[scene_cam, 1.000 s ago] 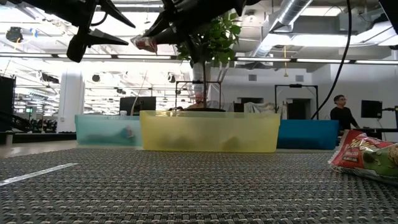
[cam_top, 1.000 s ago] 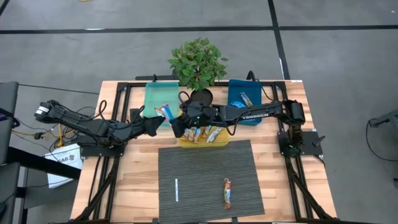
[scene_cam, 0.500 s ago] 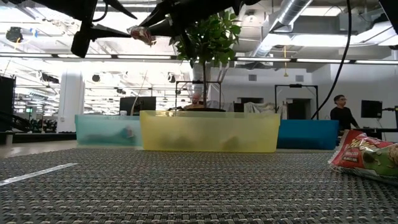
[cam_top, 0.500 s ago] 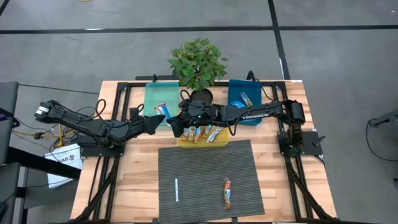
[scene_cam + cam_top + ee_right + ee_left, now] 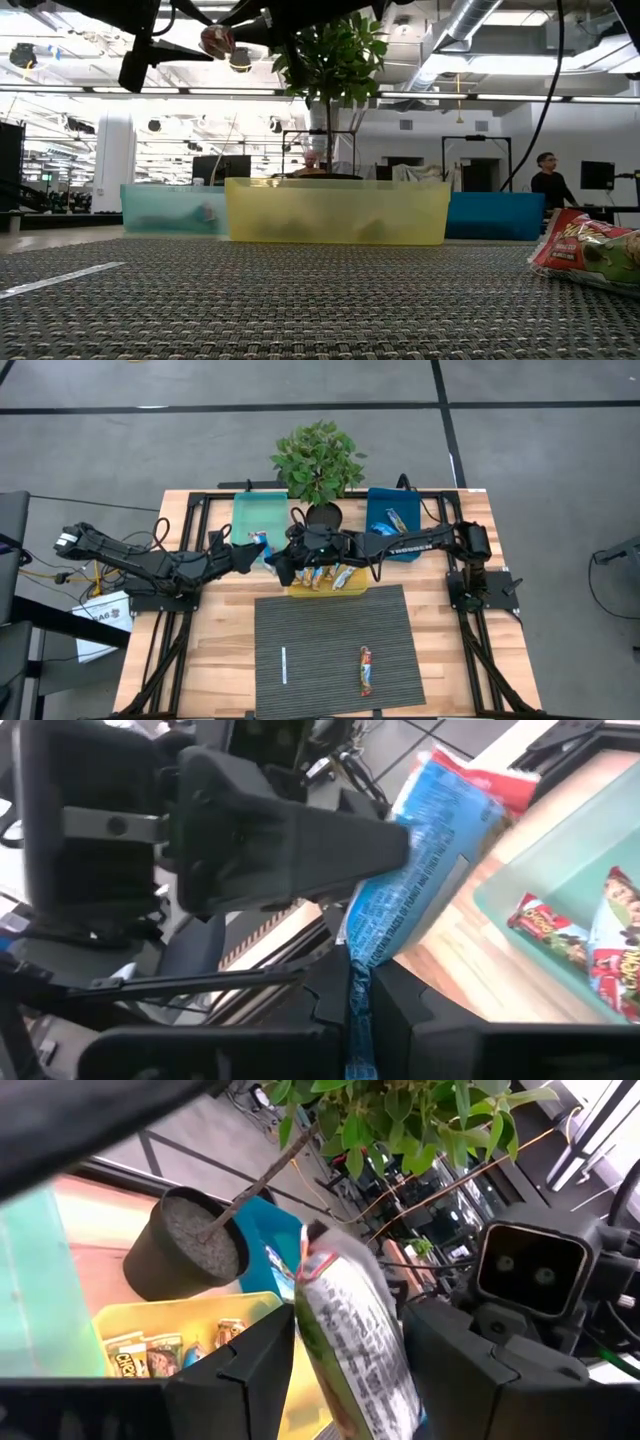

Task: Pick and place Granola Bars by type
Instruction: Put the red granola bar into the green bin

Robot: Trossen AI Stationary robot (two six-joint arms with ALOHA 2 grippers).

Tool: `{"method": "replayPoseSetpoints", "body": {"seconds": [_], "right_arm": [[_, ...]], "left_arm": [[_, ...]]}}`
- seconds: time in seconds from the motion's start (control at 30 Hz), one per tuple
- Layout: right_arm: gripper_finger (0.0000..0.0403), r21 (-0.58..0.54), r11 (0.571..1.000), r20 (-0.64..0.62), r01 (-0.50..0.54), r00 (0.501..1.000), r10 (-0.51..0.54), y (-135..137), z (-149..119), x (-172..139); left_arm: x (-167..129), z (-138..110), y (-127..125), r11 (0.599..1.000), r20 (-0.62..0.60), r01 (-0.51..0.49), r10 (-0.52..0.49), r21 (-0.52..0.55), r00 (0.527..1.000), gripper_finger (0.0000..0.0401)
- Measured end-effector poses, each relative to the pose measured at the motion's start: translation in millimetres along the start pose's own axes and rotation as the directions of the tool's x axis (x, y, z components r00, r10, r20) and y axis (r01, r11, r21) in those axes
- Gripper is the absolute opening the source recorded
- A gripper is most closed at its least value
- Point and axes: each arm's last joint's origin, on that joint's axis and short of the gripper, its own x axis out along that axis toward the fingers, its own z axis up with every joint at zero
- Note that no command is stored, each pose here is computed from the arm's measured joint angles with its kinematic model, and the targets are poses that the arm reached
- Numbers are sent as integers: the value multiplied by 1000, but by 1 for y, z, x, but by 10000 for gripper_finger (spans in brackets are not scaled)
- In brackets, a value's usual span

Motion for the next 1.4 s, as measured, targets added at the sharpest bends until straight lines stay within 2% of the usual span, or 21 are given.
{"method": "replayPoseSetpoints", "body": {"seconds": [0.33,0.77,1.07,1.2,1.4], "right_arm": [[13,1,1000,1,3,1000,-3,-1,1,0],[13,-13,1000,-3,4,1000,-4,-1,1,0],[14,-24,1000,-16,-3,1000,3,-2,0,0],[38,-46,999,-39,2,999,-4,-5,0,0],[112,-38,997,-108,60,992,-64,-15,-4,-1]], "left_arm": [[0,0,0,1000,-8,4,-4,0,1000,173],[0,-1,0,1000,-21,11,-11,6,1000,57],[0,-1,0,1000,-20,8,-7,9,1000,46],[0,-1,1,1000,-14,0,0,14,1000,44],[0,0,2,999,35,-37,36,23,999,39]]}}
